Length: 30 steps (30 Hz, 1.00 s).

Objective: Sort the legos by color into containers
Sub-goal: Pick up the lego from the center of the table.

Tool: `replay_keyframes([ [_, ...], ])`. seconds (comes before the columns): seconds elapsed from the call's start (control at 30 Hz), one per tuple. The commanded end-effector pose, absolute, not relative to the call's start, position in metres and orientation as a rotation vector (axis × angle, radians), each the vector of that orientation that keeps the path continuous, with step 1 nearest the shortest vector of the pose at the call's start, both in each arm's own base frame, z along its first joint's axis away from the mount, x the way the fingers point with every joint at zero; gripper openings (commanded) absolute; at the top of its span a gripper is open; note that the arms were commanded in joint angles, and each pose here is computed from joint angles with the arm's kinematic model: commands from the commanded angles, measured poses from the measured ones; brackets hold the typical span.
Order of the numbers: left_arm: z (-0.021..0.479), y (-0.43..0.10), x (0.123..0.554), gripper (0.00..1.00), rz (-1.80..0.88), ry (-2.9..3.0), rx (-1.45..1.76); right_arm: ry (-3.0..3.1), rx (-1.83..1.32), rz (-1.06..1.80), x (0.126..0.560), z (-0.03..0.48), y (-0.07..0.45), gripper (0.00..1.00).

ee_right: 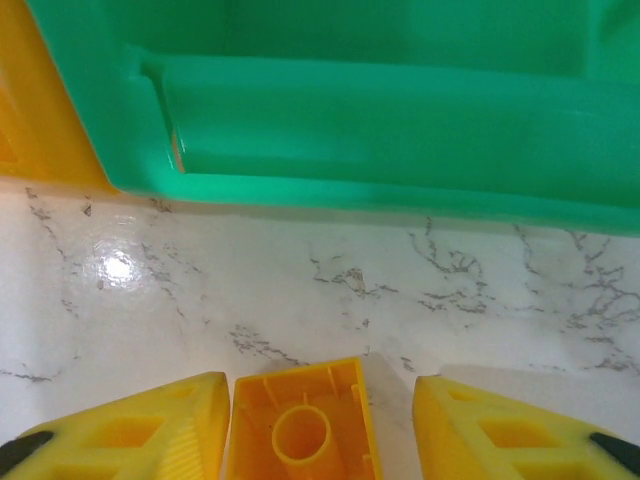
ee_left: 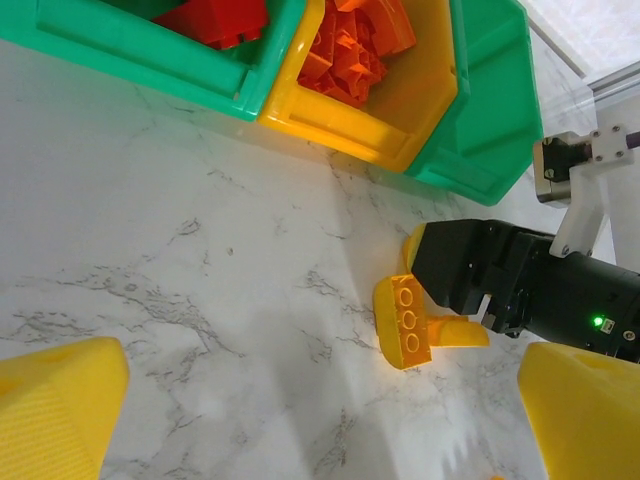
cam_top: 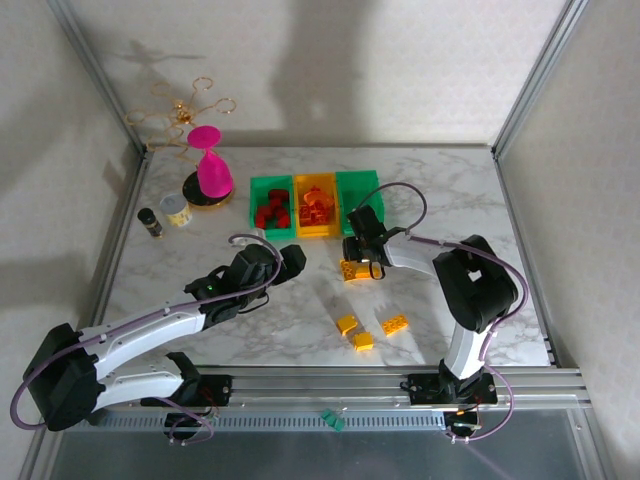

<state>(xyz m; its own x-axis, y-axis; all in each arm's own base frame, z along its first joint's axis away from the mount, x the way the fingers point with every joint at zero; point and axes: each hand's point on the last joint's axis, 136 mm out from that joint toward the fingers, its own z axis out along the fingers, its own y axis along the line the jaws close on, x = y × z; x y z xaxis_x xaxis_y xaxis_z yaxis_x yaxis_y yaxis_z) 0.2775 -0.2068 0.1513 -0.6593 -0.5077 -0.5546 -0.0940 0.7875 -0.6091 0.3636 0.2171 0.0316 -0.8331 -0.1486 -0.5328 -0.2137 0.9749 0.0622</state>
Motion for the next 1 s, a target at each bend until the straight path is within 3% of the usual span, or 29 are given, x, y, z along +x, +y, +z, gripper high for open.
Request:
replay_keyframes([
  [0.0, 0.166, -0.208, 0.283, 1.00, -0.690, 2.185, -0.436, 2.560, -0.252, 0.152, 0.367, 0.036, 0.214, 0.44],
  [0.23, 0.166, -0.209, 0.284, 1.00, -0.676, 2.194, -0.422, 2.519, -0.248, 0.173, 0.365, 0.056, 0.211, 0.33],
  [0.47, 0.180, -0.211, 0.289, 1.00, -0.695, 2.159, -0.414, 2.419, -0.231, 0.230, 0.370, 0.106, 0.213, 0.33],
  [0.7, 0.198, -0.216, 0.304, 1.00, -0.703, 2.127, -0.417, 2.335, -0.212, 0.219, 0.416, 0.143, 0.216, 0.34],
  [0.97, 0.201, -0.212, 0.321, 0.99, -0.684, 2.118, -0.444, 2.345, -0.180, 0.246, 0.485, 0.131, 0.226, 0.36],
])
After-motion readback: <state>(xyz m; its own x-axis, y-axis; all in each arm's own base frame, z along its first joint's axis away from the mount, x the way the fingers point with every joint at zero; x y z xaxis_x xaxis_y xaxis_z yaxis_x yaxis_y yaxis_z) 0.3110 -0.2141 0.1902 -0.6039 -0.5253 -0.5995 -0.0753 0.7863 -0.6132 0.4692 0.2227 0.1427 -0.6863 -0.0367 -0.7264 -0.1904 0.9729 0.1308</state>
